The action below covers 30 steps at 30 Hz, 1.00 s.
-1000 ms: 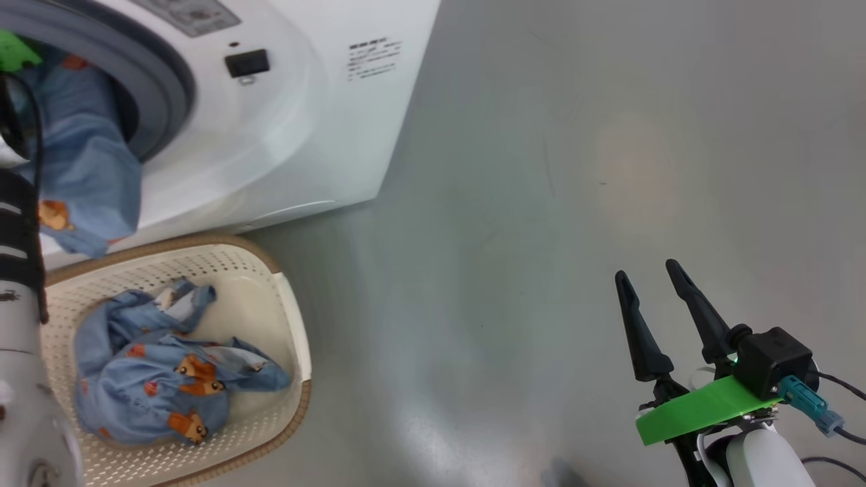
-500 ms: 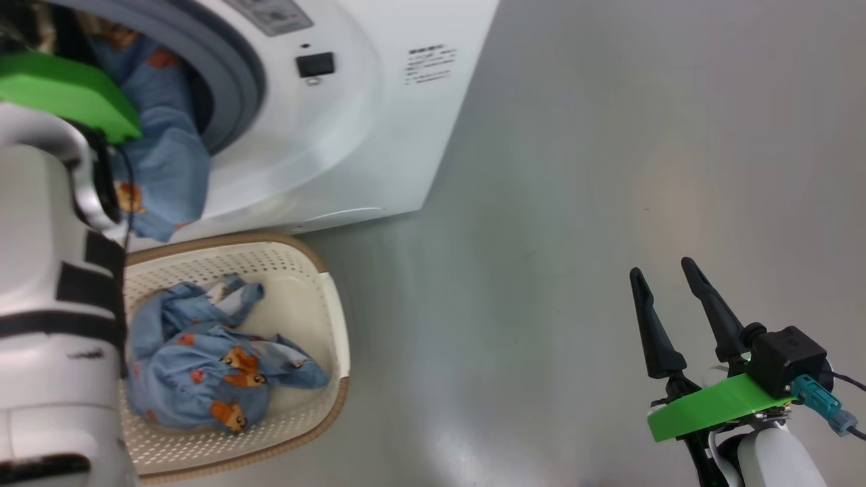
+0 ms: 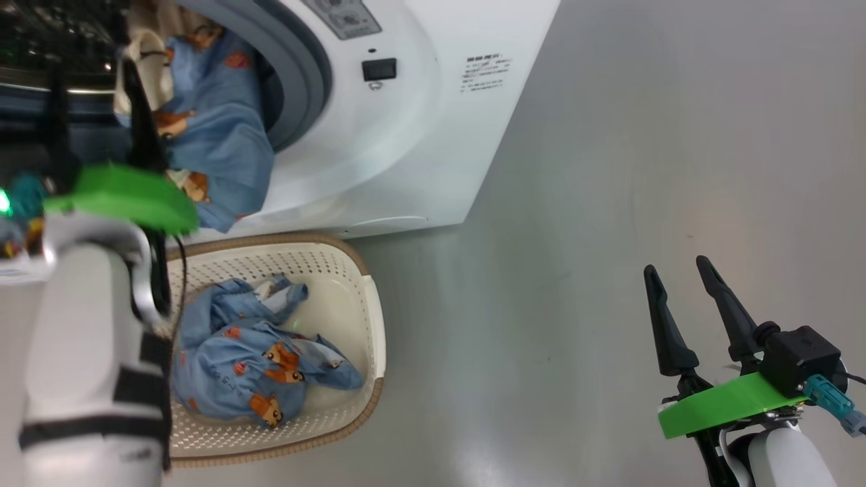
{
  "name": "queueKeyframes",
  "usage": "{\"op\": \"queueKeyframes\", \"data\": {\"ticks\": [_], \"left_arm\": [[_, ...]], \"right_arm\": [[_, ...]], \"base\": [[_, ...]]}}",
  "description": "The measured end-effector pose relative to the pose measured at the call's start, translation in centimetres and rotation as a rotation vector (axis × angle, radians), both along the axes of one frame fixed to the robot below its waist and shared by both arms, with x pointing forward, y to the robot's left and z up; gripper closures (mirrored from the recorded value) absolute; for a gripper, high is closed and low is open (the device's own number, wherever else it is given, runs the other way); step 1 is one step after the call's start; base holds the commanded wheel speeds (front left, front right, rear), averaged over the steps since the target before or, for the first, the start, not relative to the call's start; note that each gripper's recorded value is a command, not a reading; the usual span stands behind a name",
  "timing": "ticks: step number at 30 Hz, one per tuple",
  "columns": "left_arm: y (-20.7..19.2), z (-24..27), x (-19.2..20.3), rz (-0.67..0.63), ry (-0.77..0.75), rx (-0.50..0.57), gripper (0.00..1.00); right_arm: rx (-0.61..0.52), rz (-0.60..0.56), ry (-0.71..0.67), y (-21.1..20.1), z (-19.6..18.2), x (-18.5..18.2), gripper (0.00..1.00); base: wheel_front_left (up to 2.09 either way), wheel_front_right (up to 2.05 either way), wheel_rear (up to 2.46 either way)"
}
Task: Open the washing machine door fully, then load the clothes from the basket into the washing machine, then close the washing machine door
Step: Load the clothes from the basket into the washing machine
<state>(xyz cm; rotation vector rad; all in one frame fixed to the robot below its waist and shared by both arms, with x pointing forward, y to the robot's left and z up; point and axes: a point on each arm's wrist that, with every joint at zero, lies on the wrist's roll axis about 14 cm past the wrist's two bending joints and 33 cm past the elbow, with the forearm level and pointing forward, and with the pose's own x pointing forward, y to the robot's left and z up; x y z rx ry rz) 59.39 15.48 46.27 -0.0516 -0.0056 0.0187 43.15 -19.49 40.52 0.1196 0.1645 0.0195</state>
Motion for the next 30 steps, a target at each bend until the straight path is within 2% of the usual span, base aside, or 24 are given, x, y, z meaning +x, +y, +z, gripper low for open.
{"op": "queueKeyframes", "data": {"ticks": [14, 30], "left_arm": [[1.5, -1.2, -8.9, 0.012, 0.014, -0.060, 0.00], [2.9, -5.0, -16.8, 0.076, 0.162, -0.039, 0.00]], "right_arm": [[0.006, 0.010, -0.030, 0.4, 1.4, -0.5, 0.00], [0.002, -0.009, -0.038, -0.2, 2.2, -1.8, 0.00]], "base": [[0.00, 0.00, 0.00], [0.00, 0.00, 0.00]]}}
